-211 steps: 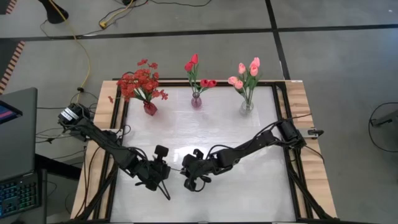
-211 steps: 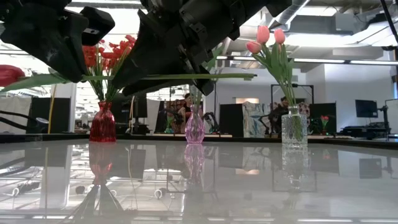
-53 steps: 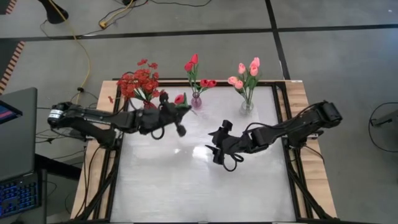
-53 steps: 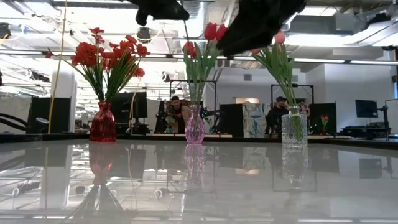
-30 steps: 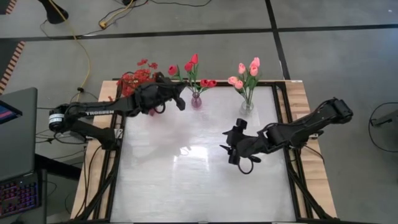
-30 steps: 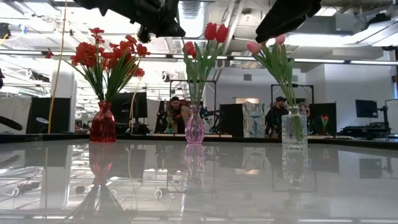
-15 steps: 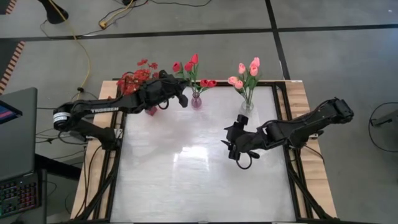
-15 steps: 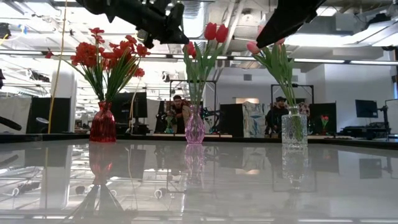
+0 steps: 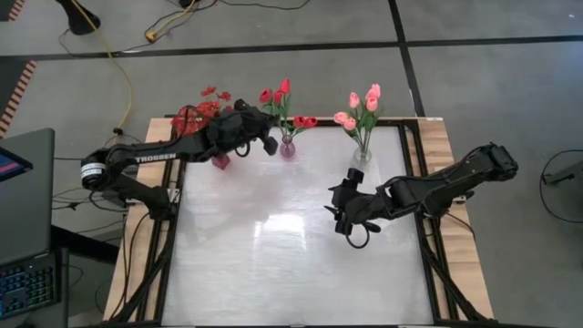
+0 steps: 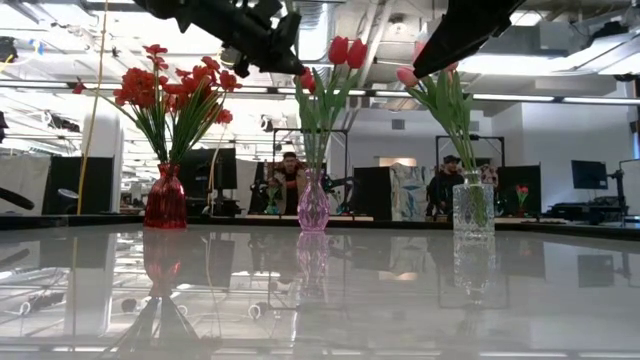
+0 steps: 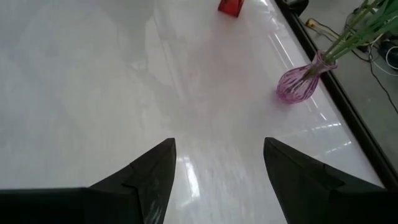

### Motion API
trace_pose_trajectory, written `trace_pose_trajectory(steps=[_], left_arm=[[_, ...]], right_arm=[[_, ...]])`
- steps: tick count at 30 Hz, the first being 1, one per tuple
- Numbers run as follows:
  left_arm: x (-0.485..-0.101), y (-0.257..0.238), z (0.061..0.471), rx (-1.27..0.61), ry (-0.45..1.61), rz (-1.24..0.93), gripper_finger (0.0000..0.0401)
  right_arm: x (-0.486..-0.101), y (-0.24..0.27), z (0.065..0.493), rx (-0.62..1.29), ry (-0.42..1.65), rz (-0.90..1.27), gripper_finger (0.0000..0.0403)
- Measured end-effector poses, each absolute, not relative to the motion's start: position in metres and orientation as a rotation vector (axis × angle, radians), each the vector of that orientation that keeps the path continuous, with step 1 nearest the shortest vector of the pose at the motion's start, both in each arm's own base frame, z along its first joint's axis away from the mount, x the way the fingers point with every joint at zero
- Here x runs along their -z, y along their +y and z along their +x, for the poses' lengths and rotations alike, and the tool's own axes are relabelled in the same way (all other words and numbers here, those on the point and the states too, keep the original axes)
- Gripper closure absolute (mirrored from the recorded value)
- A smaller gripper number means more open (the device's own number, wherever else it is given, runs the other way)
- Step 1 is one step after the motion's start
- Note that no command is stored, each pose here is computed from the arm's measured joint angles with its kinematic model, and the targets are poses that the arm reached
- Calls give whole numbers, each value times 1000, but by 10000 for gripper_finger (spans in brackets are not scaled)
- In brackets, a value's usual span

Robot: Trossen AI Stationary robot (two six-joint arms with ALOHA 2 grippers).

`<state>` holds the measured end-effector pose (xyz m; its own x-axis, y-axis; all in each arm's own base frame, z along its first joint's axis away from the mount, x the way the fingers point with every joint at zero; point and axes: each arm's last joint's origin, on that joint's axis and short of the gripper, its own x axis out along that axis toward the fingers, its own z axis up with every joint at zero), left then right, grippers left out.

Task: Sort flowers into vase by color
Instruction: Put the red tulip into the purple vase

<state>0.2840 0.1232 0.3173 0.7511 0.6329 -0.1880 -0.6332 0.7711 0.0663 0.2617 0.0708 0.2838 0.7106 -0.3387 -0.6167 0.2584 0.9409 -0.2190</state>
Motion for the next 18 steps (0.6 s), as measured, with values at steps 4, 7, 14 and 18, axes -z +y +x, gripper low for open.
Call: trace_pose_trajectory(steps=[4,7,14,18], left_arm=[[-316,128,282,-681,206,-19,401],[-316,131,281,-676,202,-35,401],[-316,133,280,-653,205,-52,401],[-314,132,280,-651,221,-61,401]], right_arm=[[-284,71,262,332,706,-119,132],[-284,71,262,332,704,-118,132],[-284,71,262,332,705,-117,132],[-284,71,262,332,705,-117,132]])
